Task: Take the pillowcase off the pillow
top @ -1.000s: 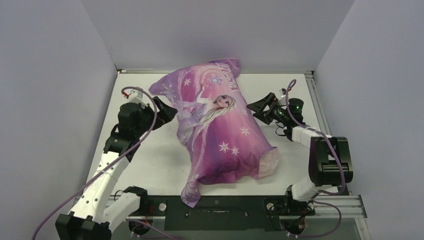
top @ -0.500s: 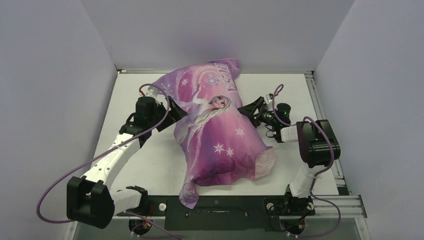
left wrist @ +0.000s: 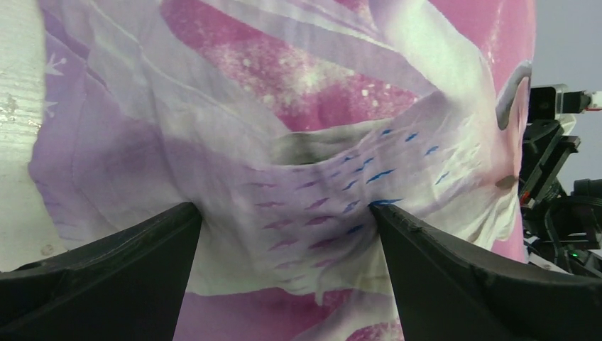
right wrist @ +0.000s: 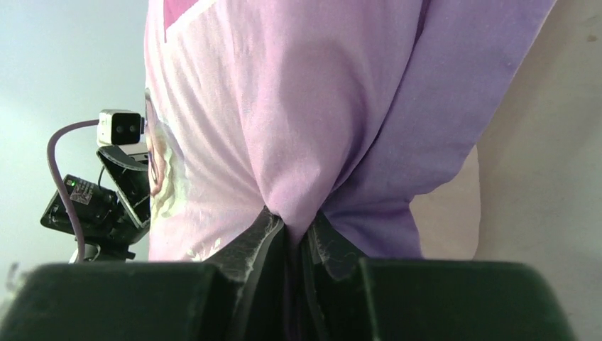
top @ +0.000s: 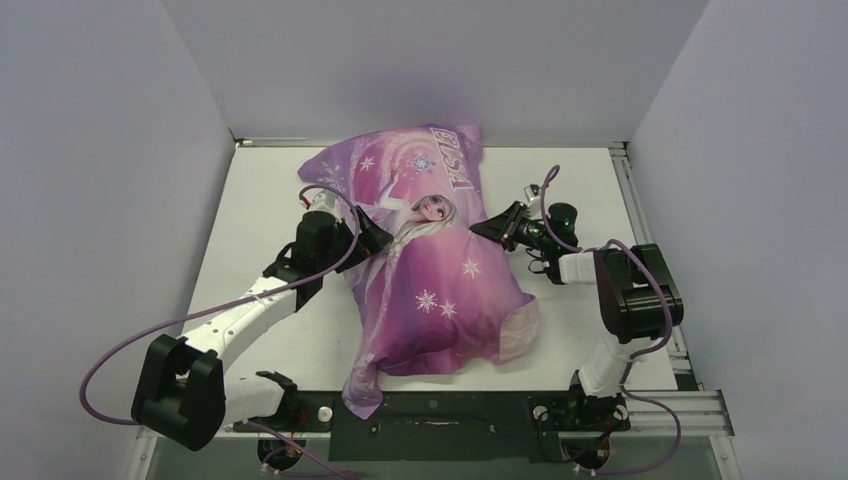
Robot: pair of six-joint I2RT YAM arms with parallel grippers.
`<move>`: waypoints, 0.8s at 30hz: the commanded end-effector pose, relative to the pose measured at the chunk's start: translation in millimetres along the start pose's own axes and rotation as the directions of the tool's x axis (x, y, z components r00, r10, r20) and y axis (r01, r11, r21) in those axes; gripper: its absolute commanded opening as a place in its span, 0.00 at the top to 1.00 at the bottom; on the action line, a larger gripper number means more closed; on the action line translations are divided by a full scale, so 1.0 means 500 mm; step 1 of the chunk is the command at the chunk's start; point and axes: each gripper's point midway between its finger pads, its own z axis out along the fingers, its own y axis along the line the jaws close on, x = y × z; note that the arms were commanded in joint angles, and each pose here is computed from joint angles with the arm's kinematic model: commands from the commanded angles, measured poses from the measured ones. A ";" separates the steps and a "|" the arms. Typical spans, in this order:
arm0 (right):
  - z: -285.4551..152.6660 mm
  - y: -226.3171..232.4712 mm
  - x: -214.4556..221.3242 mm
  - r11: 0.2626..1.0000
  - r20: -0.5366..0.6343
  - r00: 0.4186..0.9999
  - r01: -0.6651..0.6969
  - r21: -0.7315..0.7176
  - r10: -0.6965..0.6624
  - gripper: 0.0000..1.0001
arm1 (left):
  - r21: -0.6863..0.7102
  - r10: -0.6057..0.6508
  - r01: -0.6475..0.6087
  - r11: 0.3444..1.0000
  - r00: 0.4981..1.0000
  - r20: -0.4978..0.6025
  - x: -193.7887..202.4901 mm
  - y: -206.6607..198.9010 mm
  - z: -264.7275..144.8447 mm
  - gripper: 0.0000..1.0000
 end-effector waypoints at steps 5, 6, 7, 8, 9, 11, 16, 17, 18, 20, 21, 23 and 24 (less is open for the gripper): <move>-0.011 0.162 -0.017 0.966 -0.017 0.965 0.260 -0.010 -0.260 0.95 | 0.077 0.035 -0.038 0.996 0.999 0.039 0.007 -0.057 0.029 0.05; -0.015 0.178 -0.020 0.960 -0.016 0.960 0.281 -0.003 -0.281 0.95 | 0.083 0.040 -0.043 0.996 0.998 0.038 0.009 -0.066 0.033 0.05; -0.018 0.191 -0.022 0.954 -0.018 0.954 0.299 0.011 -0.299 0.95 | 0.094 0.043 -0.047 0.995 0.998 0.038 0.009 -0.077 0.037 0.05; -0.020 0.216 -0.031 0.944 -0.012 0.944 0.331 0.016 -0.330 0.95 | 0.105 0.047 -0.050 0.993 0.998 0.037 0.010 -0.090 0.040 0.06; -0.023 0.236 -0.035 0.935 -0.010 0.935 0.354 0.025 -0.354 0.95 | 0.117 0.051 -0.055 0.992 0.998 0.035 0.012 -0.103 0.046 0.06; -0.029 0.277 -0.041 0.916 -0.002 0.916 0.400 0.030 -0.400 0.95 | 0.148 0.060 -0.064 0.987 0.998 0.032 0.012 -0.137 0.053 0.06; -0.035 0.386 -0.043 0.871 0.016 0.871 0.491 0.000 -0.491 0.95 | 0.234 0.052 -0.056 0.971 0.998 0.021 0.015 -0.227 0.077 0.06; -0.036 0.398 -0.039 0.866 0.007 0.866 0.499 0.007 -0.499 0.95 | 0.252 0.048 -0.054 0.966 0.998 0.028 0.012 -0.246 0.082 0.06; -0.034 0.413 -0.036 0.857 0.004 0.857 0.515 0.007 -0.515 0.95 | 0.271 0.047 -0.054 0.961 0.998 0.033 0.010 -0.266 0.086 0.06; -0.030 0.440 -0.027 0.840 0.000 0.840 0.542 0.003 -0.542 0.95 | 0.303 0.044 -0.057 0.951 0.998 0.049 -0.001 -0.306 0.096 0.06; -0.026 0.450 -0.021 0.829 -0.003 0.829 0.559 0.002 -0.559 0.95 | 0.313 0.044 -0.058 0.948 0.998 0.051 -0.004 -0.322 0.102 0.06; -0.015 0.461 -0.004 0.814 -0.016 0.814 0.581 0.004 -0.581 0.95 | 0.331 0.043 -0.057 0.942 0.998 0.050 -0.015 -0.352 0.114 0.07; -0.008 0.456 0.004 0.811 -0.027 0.811 0.584 0.012 -0.584 0.95 | 0.341 0.043 -0.058 0.938 0.998 0.053 -0.022 -0.367 0.117 0.07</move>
